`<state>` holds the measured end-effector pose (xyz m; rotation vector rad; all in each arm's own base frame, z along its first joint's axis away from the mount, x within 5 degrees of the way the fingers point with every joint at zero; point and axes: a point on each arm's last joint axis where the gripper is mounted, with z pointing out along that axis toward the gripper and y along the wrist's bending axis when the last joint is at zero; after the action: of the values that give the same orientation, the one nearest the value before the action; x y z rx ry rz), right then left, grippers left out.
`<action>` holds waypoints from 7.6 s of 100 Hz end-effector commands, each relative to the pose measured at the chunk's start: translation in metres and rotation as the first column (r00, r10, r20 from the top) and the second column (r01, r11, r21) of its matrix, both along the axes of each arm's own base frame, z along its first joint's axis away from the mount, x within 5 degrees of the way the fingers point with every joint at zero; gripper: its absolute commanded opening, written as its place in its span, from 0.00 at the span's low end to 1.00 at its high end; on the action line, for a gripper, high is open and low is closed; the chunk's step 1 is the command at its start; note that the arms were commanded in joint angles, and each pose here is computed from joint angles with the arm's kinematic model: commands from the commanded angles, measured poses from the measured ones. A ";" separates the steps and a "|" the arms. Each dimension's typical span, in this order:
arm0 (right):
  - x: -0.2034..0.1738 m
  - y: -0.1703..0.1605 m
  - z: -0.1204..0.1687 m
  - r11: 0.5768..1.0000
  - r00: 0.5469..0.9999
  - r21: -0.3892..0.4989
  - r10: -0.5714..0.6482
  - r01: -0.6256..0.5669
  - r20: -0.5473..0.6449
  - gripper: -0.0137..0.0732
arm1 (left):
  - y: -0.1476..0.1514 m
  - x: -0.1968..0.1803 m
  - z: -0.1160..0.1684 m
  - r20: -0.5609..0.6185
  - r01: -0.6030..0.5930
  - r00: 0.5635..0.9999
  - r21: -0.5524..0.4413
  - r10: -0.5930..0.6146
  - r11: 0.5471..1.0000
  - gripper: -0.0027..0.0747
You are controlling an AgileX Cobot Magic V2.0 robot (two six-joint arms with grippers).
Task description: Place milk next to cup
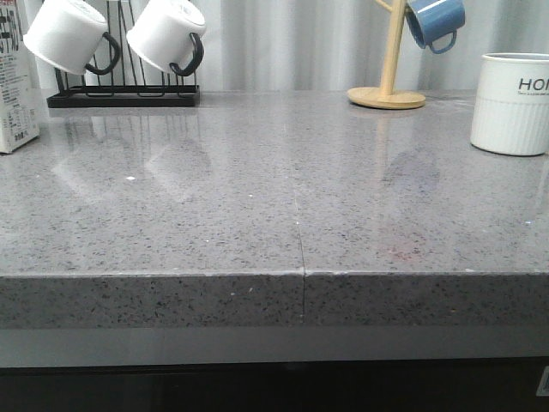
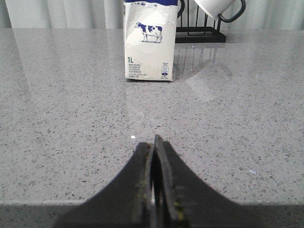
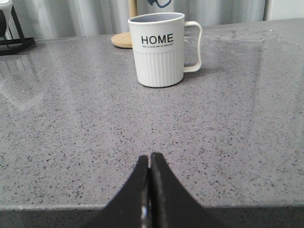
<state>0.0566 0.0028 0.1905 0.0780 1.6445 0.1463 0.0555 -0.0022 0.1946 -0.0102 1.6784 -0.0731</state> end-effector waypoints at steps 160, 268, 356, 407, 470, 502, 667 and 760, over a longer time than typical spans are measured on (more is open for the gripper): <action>0.094 0.003 0.087 1.000 1.000 -0.009 -0.007 0.007 -0.005 0.50 | 0.000 0.000 -0.004 0.073 0.000 0.997 -0.014 0.001 1.000 0.01; 0.263 -0.044 0.065 0.984 0.972 -0.073 -0.173 0.163 -0.159 0.50 | 0.000 0.000 -0.004 0.073 0.000 0.997 -0.014 0.001 1.000 0.01; 0.295 -0.024 0.075 0.993 0.975 -0.073 -0.106 0.093 -0.198 0.07 | 0.000 0.000 -0.004 0.073 0.000 0.997 -0.014 0.001 1.000 0.01; 0.269 0.122 0.095 0.943 0.944 -0.086 0.314 -0.322 -0.100 0.08 | 0.000 0.000 -0.004 0.073 0.000 0.997 -0.014 0.001 1.000 0.01; 0.301 0.162 0.061 0.916 0.909 -0.089 0.368 -0.390 -0.196 0.37 | 0.000 0.000 -0.004 0.073 0.000 0.997 -0.014 0.001 1.000 0.01; 0.283 0.154 0.070 0.911 0.881 -0.090 0.357 -0.402 -0.311 0.43 | 0.000 0.000 -0.004 0.073 0.000 0.997 -0.014 0.001 1.000 0.01; -0.007 0.020 0.095 0.919 0.921 -0.077 0.384 -0.388 -0.060 0.07 | 0.000 -0.010 0.055 0.315 0.014 0.949 -0.048 0.002 0.999 0.01; -0.007 0.020 0.095 0.919 0.921 -0.077 0.384 -0.388 -0.060 0.07 | -0.009 0.110 0.139 0.172 0.031 0.984 0.114 -0.050 0.993 0.88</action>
<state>0.0482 0.0231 0.2708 -0.3302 1.7848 0.3681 0.1527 -0.0086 0.3142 0.1335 1.6225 0.0288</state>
